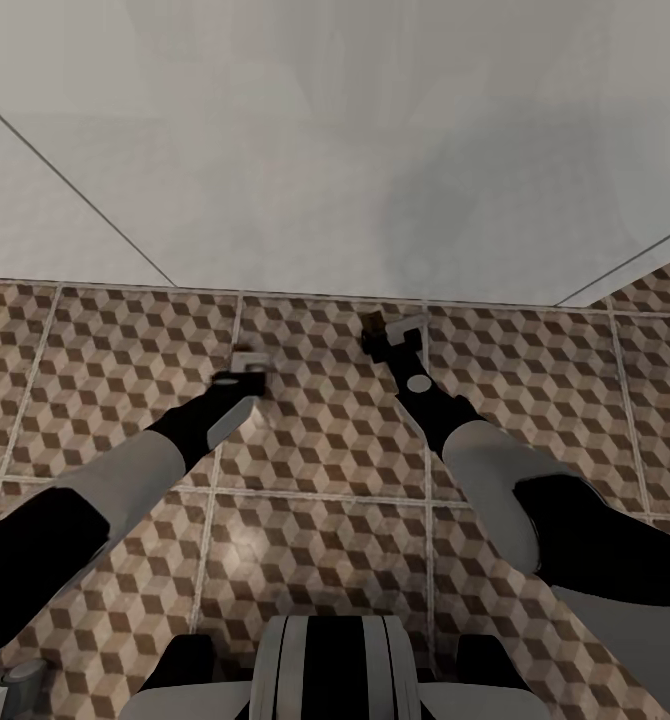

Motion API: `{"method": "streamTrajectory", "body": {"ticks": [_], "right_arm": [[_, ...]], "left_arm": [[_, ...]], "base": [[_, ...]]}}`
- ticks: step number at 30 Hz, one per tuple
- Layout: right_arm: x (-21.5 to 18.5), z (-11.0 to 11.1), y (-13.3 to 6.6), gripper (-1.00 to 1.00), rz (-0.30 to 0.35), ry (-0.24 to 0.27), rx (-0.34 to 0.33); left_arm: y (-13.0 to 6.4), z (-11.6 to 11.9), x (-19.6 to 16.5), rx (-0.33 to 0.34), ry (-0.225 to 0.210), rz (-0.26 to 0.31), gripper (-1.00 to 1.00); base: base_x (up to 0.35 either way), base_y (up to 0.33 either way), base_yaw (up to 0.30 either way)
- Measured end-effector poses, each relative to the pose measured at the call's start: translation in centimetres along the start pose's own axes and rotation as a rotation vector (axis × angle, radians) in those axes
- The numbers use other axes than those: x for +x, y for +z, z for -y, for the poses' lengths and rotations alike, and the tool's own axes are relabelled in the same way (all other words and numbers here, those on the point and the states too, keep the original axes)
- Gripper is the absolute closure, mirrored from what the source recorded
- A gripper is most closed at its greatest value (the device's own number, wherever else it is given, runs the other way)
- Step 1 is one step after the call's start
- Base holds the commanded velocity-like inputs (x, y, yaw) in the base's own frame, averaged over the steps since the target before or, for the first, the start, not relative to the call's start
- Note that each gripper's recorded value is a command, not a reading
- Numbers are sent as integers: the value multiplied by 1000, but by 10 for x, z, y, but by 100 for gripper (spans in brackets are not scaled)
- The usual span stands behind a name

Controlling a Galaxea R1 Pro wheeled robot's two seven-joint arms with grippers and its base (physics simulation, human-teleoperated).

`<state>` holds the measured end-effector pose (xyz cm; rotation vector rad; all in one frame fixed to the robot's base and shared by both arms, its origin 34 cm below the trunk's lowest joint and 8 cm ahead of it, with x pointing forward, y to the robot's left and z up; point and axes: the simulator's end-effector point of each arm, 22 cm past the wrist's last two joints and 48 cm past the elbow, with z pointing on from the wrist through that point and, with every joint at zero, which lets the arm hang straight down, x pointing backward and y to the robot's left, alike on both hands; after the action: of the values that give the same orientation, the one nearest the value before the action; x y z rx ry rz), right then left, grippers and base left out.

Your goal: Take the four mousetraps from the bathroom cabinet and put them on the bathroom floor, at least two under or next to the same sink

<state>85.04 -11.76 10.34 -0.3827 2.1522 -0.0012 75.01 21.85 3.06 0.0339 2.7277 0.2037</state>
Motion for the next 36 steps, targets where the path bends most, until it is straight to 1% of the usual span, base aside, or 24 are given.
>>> {"method": "streamTrajectory", "body": {"ticks": [4,8,12,19,25,28,35,36], "right_arm": [[0,0,0,100,1,-1,0],[-1,0,0,100,4,-2,0],[-2,0,0,100,6,-3,-1],[-6,-1,0,100,24,-1,-2],[-11,-1,0,100,47,1,-3],[-12,-1,0,100,49,1,-4],[-10,-2,-1,100,49,2,-5],[-9,-2,-1,100,48,2,-5]], "left_arm": [[2,-6,1,-13,-3,3,100],[3,-11,-4,-19,-10,21,100],[3,-15,-21,-24,-18,51,100],[2,-19,-33,-28,-21,69,100],[1,-24,-60,-37,-25,99,100],[2,-29,-66,-46,-25,99,100],[9,-46,-60,-61,-21,75,100],[10,-47,-61,-60,-23,80,100]], "base": [[0,0,0],[0,0,0],[0,0,0],[0,0,0],[0,0,0],[0,0,0],[0,0,0],[0,0,0]]}}
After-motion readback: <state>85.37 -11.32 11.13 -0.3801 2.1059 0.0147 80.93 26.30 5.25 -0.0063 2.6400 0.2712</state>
